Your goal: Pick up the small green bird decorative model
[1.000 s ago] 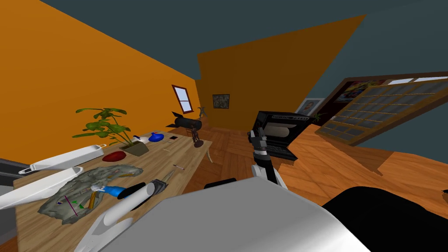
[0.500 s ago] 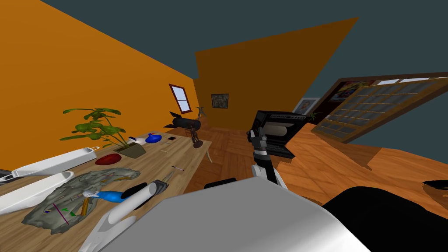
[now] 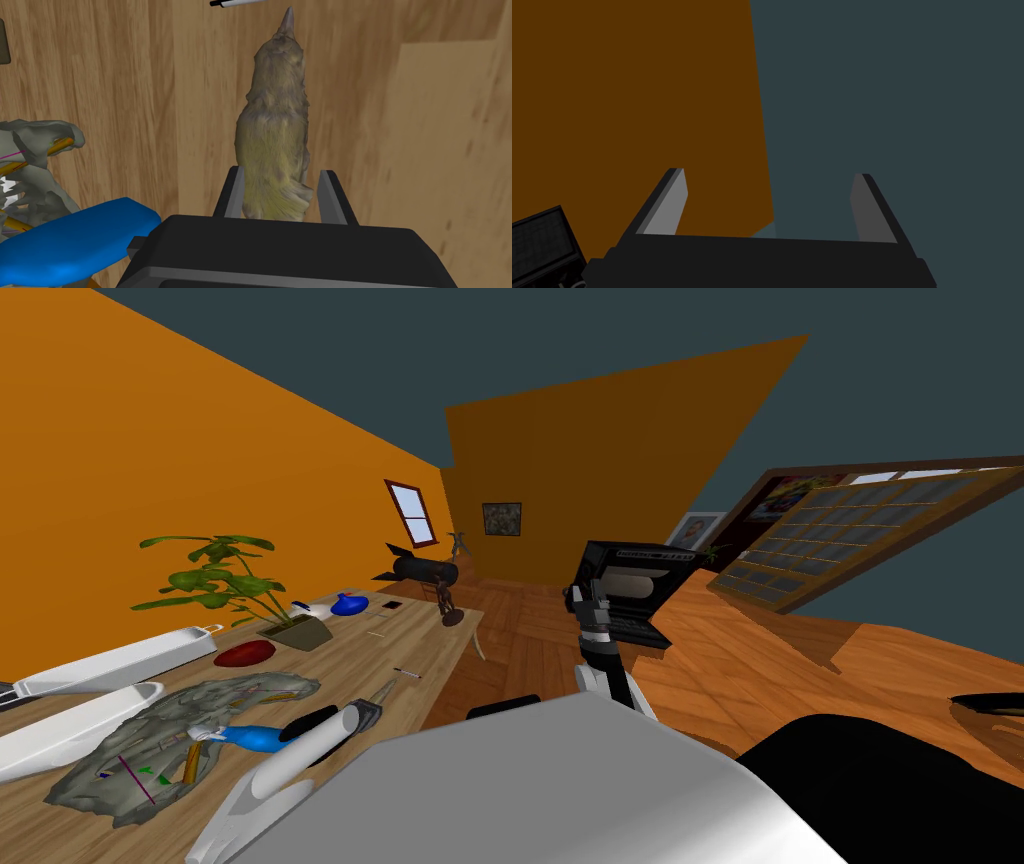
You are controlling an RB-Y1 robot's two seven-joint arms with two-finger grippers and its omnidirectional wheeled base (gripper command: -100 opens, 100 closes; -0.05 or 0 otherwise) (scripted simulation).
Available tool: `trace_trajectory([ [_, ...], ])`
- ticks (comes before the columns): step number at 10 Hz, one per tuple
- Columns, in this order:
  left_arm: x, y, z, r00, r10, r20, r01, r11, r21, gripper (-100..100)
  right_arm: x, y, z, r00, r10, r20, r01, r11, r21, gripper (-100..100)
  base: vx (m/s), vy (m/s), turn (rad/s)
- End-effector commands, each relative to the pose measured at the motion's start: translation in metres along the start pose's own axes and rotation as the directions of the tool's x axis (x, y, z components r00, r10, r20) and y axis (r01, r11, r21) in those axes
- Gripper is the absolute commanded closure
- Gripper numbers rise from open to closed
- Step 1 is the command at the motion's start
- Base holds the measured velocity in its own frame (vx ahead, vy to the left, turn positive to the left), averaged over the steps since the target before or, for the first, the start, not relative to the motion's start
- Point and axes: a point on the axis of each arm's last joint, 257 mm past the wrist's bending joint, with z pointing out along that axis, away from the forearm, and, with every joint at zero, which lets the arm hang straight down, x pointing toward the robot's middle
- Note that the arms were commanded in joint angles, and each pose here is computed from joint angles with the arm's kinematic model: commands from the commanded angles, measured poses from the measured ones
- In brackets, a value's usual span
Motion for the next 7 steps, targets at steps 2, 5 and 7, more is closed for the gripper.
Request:
trace_trajectory([
  [2,0.000,0.000,0.000,1.000,0.000,0.000,0.000,1.000,0.000,100,0.000,0.000,0.000,1.000,0.000,0.000,0.000,1.000,0.000,0,0.000,0.000,0.000],
  [5,0.002,-0.004,-0.008,1.000,0.012,-0.006,-0.012,1.000,-0.006,100,0.000,0.000,0.000,1.000,0.000,0.000,0.000,1.000,0.000,0,0.011,-0.021,0.062],
  [7,0.002,-0.005,-0.010,1.000,0.014,-0.007,-0.014,1.000,-0.004,100,0.000,0.000,0.000,1.000,0.000,0.000,0.000,1.000,0.000,0,0.012,-0.035,0.047],
])
